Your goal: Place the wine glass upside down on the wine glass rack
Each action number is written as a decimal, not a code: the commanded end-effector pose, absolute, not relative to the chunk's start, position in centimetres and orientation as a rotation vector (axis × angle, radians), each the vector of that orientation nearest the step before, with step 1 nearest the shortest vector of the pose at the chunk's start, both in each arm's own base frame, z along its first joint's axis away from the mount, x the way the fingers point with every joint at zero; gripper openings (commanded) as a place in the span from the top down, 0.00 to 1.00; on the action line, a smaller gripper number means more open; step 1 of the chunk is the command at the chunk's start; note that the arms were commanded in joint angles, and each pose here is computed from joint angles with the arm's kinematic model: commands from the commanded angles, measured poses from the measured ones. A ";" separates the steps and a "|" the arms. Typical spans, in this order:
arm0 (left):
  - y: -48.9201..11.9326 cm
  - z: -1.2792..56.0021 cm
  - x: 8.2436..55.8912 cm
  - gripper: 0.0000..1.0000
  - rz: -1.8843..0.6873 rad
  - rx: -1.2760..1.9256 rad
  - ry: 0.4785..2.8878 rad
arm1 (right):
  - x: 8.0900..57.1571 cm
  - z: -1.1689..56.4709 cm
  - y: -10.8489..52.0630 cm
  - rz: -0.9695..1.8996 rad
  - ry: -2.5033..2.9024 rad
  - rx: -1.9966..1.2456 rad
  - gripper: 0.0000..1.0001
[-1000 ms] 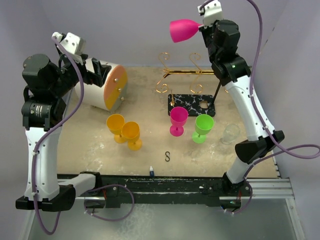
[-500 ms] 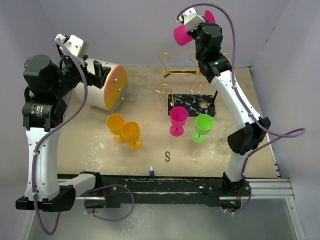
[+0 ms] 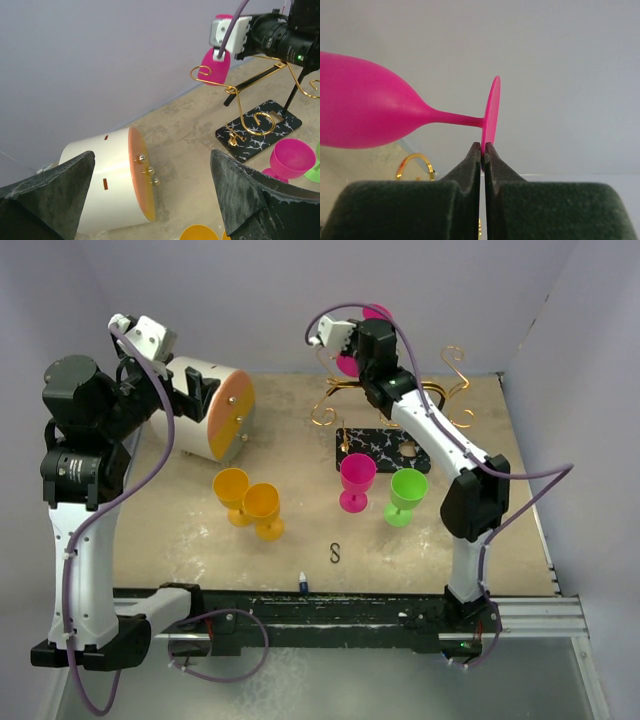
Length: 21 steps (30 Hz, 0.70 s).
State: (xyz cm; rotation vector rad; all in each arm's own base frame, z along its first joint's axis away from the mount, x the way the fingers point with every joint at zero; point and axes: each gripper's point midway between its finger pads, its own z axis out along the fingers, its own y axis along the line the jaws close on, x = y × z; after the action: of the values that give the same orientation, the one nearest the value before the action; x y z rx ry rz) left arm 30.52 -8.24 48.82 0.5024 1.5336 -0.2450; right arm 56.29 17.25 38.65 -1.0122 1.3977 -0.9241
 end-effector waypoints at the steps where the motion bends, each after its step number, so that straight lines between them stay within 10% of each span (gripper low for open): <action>1: -7.9 50.1 29.7 0.01 -0.207 0.520 1.480 | 54.9 41.4 18.0 -0.950 1.254 -1.074 1.00; 21: -6.5 50.5 29.3 0.01 -0.119 0.495 1.472 | 51.9 38.0 22.9 -0.706 1.174 -1.386 1.00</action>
State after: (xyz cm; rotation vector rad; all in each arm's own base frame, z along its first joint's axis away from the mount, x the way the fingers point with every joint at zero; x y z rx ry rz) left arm 29.51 -7.20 49.50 0.5072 1.5090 -0.1690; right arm 53.59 21.70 34.73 -1.3833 1.2542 -0.7512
